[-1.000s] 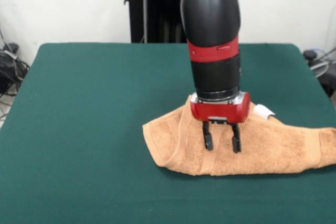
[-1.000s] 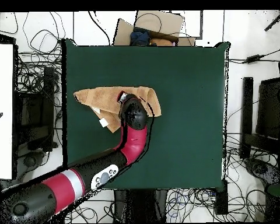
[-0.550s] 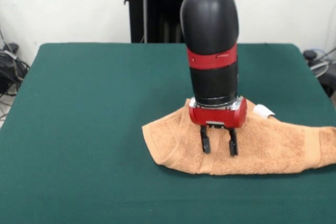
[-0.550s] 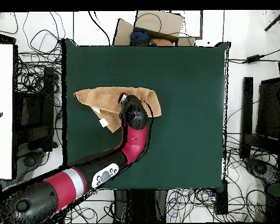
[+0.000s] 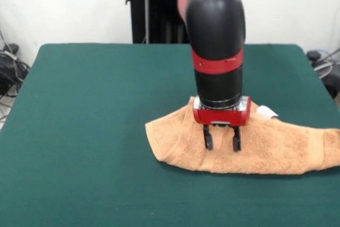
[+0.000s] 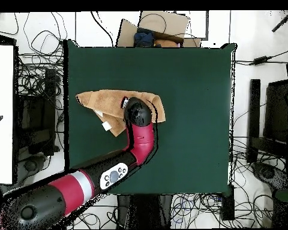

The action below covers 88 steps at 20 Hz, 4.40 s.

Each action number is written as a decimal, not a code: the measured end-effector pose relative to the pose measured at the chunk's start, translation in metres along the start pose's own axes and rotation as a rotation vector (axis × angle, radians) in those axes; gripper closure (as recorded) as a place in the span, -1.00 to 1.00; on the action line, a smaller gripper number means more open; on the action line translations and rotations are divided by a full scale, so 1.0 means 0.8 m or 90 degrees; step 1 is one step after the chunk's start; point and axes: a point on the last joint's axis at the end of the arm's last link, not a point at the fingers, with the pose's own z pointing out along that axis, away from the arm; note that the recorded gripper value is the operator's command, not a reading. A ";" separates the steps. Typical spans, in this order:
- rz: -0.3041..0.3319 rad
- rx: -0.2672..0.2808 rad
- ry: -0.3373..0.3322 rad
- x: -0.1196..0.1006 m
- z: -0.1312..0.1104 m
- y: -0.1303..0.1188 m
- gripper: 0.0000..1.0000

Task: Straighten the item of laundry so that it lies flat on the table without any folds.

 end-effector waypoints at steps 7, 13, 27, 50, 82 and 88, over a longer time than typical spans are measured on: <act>-0.053 0.043 0.053 0.008 -0.003 0.010 -1.00; -0.057 0.066 0.062 0.012 -0.009 0.013 -1.00; -0.075 0.093 0.075 0.025 -0.012 0.011 -1.00; 0.016 0.160 0.153 0.045 -0.020 -0.020 -1.00; 0.041 0.243 0.206 0.071 -0.027 -0.024 -1.00; 0.043 0.292 0.213 0.079 -0.038 -0.041 -1.00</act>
